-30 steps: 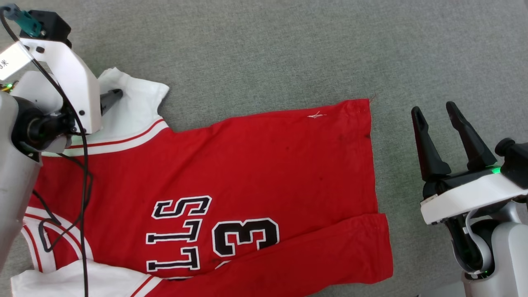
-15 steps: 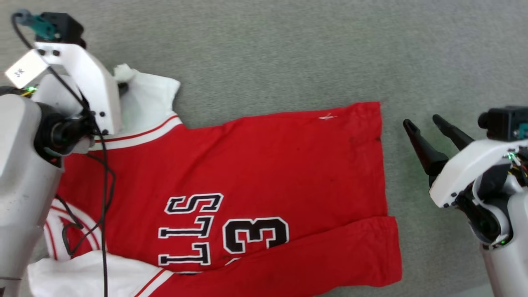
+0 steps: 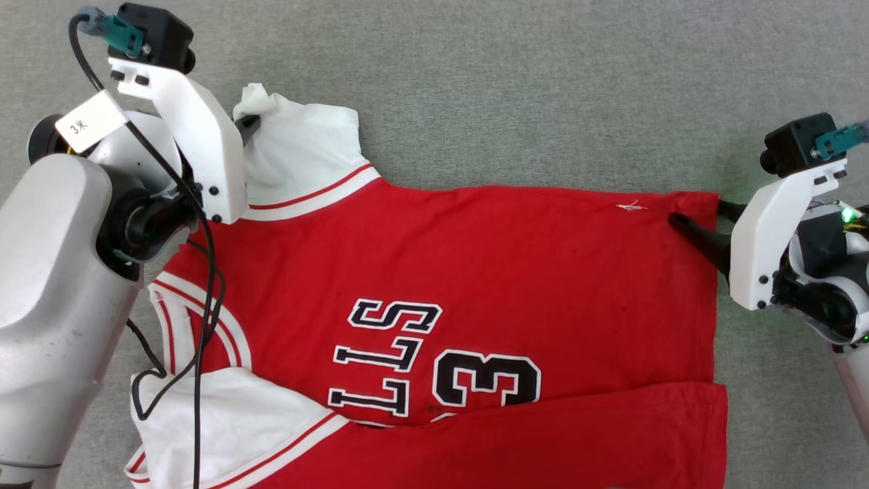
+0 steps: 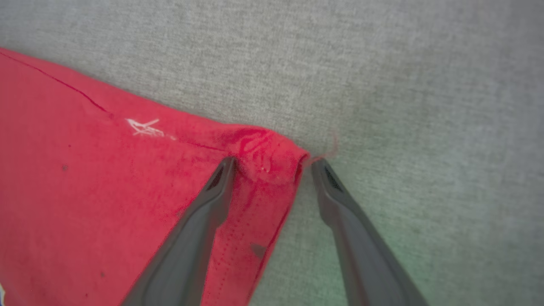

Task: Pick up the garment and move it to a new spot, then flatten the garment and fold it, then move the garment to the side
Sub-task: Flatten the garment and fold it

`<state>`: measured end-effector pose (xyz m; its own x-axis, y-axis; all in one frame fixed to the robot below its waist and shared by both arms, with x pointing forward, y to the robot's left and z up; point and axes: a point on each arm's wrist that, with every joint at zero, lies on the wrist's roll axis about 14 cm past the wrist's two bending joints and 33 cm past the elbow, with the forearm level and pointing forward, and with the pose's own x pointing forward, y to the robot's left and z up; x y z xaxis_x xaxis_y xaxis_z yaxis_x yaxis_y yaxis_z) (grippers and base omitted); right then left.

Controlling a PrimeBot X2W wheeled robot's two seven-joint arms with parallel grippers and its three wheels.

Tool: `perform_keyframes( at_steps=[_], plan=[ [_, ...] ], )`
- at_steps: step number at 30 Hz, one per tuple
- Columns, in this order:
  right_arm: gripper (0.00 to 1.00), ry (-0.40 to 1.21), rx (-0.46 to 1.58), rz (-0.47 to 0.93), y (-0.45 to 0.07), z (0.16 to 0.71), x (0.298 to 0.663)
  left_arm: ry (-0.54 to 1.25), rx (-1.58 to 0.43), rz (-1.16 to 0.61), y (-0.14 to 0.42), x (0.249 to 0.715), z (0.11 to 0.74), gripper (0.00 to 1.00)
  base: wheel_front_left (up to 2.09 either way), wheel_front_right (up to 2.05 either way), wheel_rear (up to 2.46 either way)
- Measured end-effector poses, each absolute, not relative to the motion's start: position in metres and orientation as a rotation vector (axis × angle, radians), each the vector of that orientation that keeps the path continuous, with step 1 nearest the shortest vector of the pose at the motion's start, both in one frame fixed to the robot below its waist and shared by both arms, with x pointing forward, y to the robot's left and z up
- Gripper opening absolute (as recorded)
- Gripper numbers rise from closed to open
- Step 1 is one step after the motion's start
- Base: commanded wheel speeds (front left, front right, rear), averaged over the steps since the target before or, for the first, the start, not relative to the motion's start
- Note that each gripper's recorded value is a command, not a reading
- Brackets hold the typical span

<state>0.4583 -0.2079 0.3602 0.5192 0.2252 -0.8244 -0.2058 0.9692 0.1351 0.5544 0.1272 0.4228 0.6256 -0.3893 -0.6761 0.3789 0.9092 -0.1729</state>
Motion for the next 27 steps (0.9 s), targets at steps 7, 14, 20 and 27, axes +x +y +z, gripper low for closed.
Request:
perform_keyframes(
  at_steps=[7, 14, 20, 27],
  plan=[
    [0.00, 1.081, 0.021, 0.284, -0.204, 0.359, 0.451, 0.735, -0.019, -0.418, 0.136, 0.549, 0.430, 0.00, 0.00, 0.00, 0.00],
    [0.00, 0.869, 0.038, 0.254, -0.209, 0.405, 0.479, 0.649, -0.036, -0.381, 0.148, 0.540, 0.449, 0.00, 0.00, 0.00, 0.00],
    [0.00, 0.733, 0.048, 0.231, -0.212, 0.439, 0.470, 0.580, -0.085, -0.313, 0.172, 0.513, 0.462, 0.00, 0.00, 0.00, 0.00],
    [0.00, 0.728, 0.093, 0.202, -0.210, 0.431, 0.428, 0.559, -0.150, -0.218, 0.198, 0.459, 0.454, 0.00, 0.00, 0.00, 0.00]
  ],
)
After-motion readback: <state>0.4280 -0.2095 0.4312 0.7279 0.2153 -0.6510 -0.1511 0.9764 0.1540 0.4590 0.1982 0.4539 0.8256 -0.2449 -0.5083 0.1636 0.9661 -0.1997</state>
